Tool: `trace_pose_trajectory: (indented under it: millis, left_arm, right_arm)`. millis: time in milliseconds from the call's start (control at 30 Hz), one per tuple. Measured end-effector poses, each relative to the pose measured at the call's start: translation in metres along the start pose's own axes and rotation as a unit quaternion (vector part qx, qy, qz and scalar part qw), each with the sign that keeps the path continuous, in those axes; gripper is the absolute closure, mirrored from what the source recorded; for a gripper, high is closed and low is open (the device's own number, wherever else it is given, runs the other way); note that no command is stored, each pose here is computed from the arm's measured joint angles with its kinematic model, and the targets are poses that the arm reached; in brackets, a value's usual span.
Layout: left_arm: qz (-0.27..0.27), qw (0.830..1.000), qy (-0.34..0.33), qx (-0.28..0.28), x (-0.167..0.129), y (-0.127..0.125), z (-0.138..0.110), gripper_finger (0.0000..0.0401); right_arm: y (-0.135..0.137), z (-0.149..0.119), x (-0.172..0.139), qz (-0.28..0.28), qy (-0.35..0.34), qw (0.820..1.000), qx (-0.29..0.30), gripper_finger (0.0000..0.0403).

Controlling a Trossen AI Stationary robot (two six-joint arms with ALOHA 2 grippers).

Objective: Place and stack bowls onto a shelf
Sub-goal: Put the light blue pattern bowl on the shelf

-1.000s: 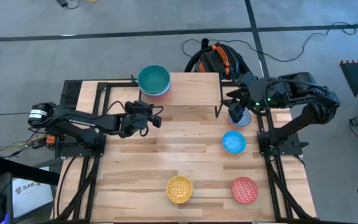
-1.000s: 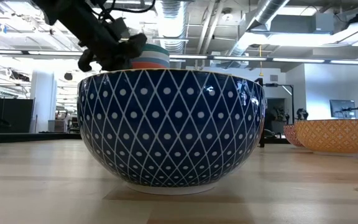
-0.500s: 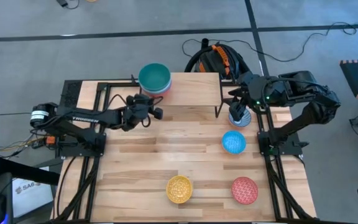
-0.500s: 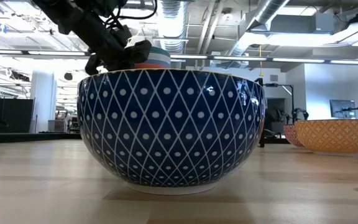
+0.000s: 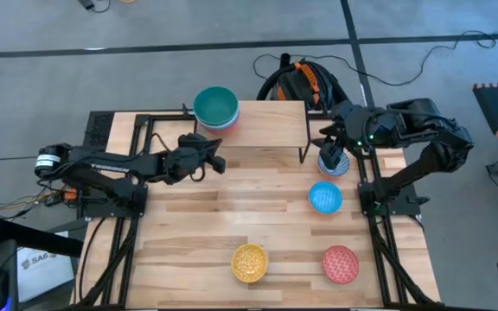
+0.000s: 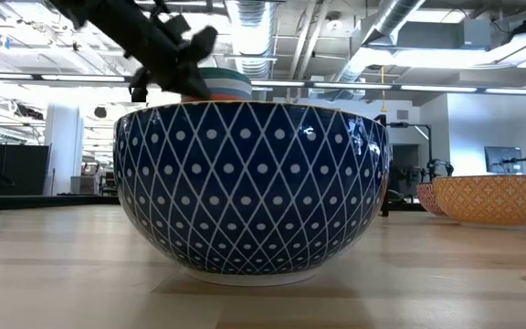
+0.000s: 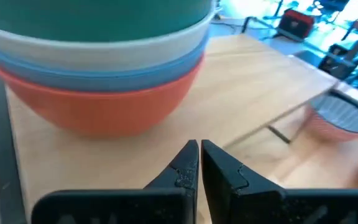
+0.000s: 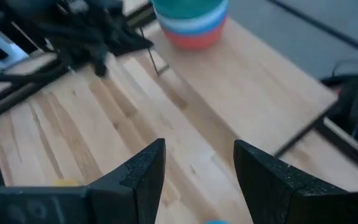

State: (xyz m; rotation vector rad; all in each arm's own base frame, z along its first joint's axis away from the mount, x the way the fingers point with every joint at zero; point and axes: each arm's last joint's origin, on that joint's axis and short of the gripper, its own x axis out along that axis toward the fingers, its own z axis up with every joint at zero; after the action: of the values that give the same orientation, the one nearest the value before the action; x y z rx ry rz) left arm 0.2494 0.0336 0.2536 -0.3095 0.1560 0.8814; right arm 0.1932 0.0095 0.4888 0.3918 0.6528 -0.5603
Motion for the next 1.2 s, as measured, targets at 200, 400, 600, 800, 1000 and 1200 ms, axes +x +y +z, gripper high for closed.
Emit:
trace_pose_trajectory:
  millis: [200,400,600,800,1000,1200]
  left_arm:
    - [-0.047,0.999,-0.014,-0.007,-0.037,-0.007,0.010,0.0396]
    - [-0.108,0.994,-0.010,-0.009,-0.063,-0.018,0.008,0.0396]
    - [-0.165,0.985,0.002,-0.045,-0.083,-0.039,-0.004,0.0396]
    - [-0.180,0.978,-0.019,-0.101,-0.094,-0.064,-0.021,0.0396]
    - [-0.183,0.973,-0.024,-0.136,-0.110,-0.095,-0.032,0.0396]
    - [-0.197,0.977,-0.011,-0.079,-0.111,-0.127,-0.040,0.0396]
  right_arm:
    - [0.015,-0.011,-0.001,0.045,0.051,0.998,0.013,0.0188]
    - [0.022,-0.015,-0.003,0.121,0.104,0.987,0.007,0.0188]
    - [0.021,-0.023,-0.011,0.147,0.128,0.979,-0.059,0.0188]
    - [0.029,-0.043,-0.013,0.128,0.143,0.973,-0.129,0.0188]
    - [0.025,-0.076,0.014,0.076,0.185,0.966,-0.165,0.0188]
    - [0.022,-0.116,0.055,0.071,0.211,0.966,-0.132,0.0188]
